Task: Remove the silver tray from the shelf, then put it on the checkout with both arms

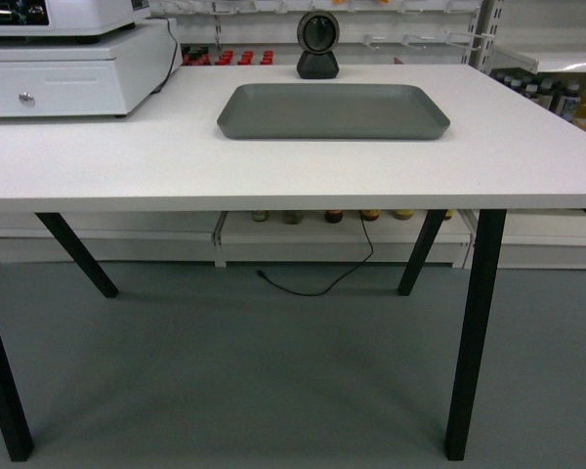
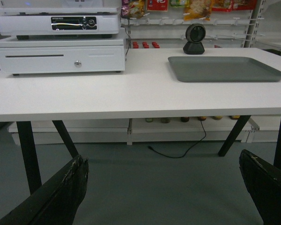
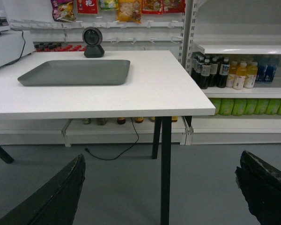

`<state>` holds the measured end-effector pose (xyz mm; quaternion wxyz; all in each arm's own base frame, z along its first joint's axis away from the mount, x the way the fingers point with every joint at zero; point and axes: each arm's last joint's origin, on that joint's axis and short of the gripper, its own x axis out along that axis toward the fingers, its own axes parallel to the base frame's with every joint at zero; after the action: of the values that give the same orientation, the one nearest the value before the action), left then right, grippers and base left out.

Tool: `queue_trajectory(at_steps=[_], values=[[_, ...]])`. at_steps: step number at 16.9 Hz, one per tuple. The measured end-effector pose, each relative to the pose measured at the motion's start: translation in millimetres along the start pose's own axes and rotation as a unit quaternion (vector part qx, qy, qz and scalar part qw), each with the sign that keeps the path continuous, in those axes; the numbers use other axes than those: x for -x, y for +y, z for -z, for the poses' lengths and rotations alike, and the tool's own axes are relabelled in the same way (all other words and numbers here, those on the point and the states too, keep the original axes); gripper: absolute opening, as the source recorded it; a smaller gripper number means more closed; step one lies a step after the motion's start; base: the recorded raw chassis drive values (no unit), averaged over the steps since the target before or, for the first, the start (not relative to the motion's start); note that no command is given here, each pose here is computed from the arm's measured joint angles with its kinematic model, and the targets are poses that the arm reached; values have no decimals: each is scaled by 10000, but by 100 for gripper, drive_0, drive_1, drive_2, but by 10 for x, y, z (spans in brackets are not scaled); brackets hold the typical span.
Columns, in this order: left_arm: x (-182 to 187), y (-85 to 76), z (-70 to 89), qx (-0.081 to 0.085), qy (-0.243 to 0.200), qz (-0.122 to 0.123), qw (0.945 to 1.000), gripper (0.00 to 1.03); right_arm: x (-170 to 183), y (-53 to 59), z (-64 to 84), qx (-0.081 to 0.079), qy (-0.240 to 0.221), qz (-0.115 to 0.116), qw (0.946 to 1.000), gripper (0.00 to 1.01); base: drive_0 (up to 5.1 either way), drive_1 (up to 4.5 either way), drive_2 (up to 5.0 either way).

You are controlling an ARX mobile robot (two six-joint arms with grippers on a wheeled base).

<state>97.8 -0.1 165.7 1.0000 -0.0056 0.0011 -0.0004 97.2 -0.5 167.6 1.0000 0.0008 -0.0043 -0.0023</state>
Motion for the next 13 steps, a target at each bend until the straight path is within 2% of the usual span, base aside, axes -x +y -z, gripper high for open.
queue_trajectory(at_steps=[13], values=[[0,0,2,-4,11,-4,10000,98,0,0,3,10,15,0,10000,98,0,0,0]])
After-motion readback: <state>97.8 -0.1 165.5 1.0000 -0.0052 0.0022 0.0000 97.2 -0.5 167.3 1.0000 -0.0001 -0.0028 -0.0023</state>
